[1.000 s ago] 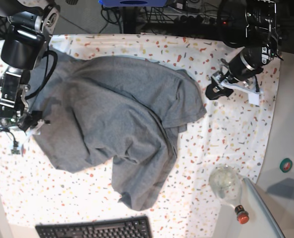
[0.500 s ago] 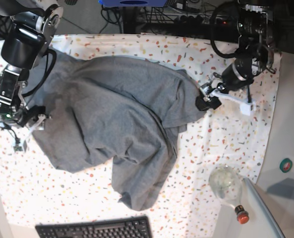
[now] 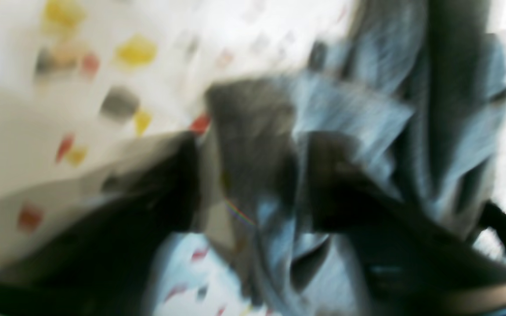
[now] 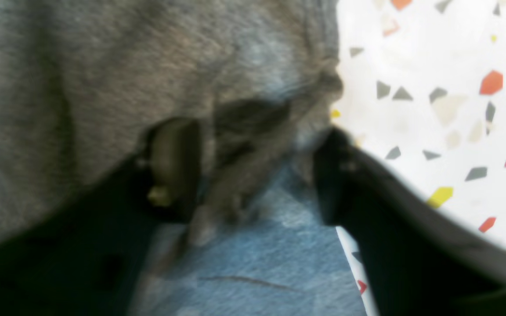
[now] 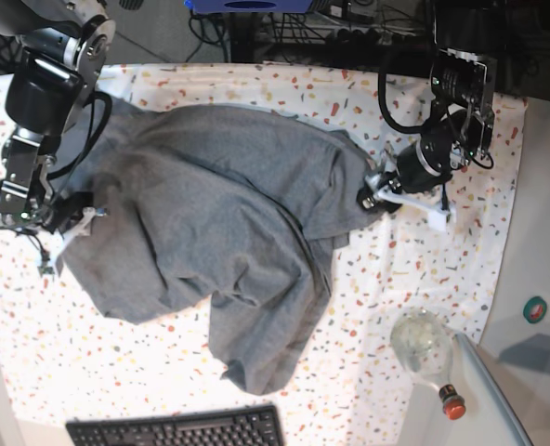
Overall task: Layout the t-shirt on the table in an organized manner, then fold the t-shirt properly
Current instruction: 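Regrasp the shirt edge with both grippers and pull it taut, then lift the shirt with both grippers and swing it across the table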
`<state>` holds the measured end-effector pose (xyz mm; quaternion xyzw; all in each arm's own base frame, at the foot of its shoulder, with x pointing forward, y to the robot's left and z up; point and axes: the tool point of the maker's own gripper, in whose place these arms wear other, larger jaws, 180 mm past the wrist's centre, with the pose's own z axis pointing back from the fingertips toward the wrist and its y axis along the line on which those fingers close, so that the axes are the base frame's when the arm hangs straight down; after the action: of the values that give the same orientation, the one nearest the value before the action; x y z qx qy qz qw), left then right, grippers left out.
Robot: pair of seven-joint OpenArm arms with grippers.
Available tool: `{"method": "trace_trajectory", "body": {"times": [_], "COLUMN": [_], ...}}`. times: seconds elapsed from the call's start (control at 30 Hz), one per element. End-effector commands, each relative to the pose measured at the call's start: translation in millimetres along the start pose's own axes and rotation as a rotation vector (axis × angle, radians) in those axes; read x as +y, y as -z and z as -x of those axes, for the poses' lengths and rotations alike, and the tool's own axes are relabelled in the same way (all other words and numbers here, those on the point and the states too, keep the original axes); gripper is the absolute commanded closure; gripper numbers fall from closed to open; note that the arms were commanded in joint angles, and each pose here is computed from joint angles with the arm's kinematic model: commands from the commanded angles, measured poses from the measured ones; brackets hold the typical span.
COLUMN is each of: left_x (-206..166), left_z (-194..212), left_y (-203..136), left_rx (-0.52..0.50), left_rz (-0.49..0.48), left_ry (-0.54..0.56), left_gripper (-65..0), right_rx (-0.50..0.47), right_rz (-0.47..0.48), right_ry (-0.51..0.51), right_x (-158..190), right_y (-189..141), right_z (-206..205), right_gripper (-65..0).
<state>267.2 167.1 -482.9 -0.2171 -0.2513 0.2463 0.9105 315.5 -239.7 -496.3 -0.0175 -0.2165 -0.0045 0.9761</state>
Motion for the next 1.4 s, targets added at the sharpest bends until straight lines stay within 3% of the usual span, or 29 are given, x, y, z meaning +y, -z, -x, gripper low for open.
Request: {"method": "trace_trajectory", "body": {"times": [0.0, 0.03, 0.2, 0.37, 0.47, 0.63, 0.9, 1.0, 1.13, 1.27, 1.37], "left_x": [-2.6, -1.6, -9.0, 6.5, 16.6, 34.2, 18.2, -6.6, -24.7, -10.9, -26.1], "left_z": [-5.9, -7.7, -16.2, -33.8, -27.6, -15.8, -8.4, -12.5, -39.0, -63.7, -85.9], "left_y": [-6.7, -11.0, -32.3, -52.3, -55.4, -55.5, -77.7, -100.5, -142.2, -166.0, -175.1], "left_rx": [-0.015, -0.022, -0.069, -0.147, -0.137, -0.110, -0.129, -0.177, -0.322, -0.441, -0.500], "left_rz": [0.013, 0.012, 0.033, 0.010, -0.011, -0.047, -0.017, 0.031, 0.055, 0.061, 0.164], "left_ry": [0.021, 0.035, 0.087, 0.034, 0.022, -0.001, 0.060, 0.120, 0.134, 0.003, -0.067], "left_gripper": [-6.4, -2.0, -4.8, -4.8, 0.0, 0.0, 0.0, 0.0, 0.0, 0.0, 0.0], "right_rx": [0.003, 0.003, -0.022, -0.074, -0.080, -0.092, -0.136, -0.157, -0.176, -0.155, -0.202], "right_rz": [0.028, 0.036, 0.096, 0.160, 0.191, 0.213, 0.317, 0.350, 0.414, 0.469, 0.465], "right_ry": [-0.014, -0.017, -0.039, -0.068, -0.086, -0.098, 0.002, -0.002, 0.017, 0.049, 0.164], "right_x": [-10.1, -12.8, -27.2, -35.0, -40.9, -40.4, -64.4, -66.2, -74.5, -92.6, -106.9], "right_y": [-3.9, -5.9, -22.6, -50.2, -62.4, -76.2, -116.2, -134.5, -162.6, -176.0, -185.6], "right_z": [-1.3, 0.4, 13.3, 23.8, 33.8, 43.9, 61.8, 65.4, 75.1, 91.4, 99.5], "right_gripper": [-9.2, 0.0, 0.0, 0.0, 0.0, 0.0, 0.0, 0.0, 0.0, 0.0, 0.0]}}
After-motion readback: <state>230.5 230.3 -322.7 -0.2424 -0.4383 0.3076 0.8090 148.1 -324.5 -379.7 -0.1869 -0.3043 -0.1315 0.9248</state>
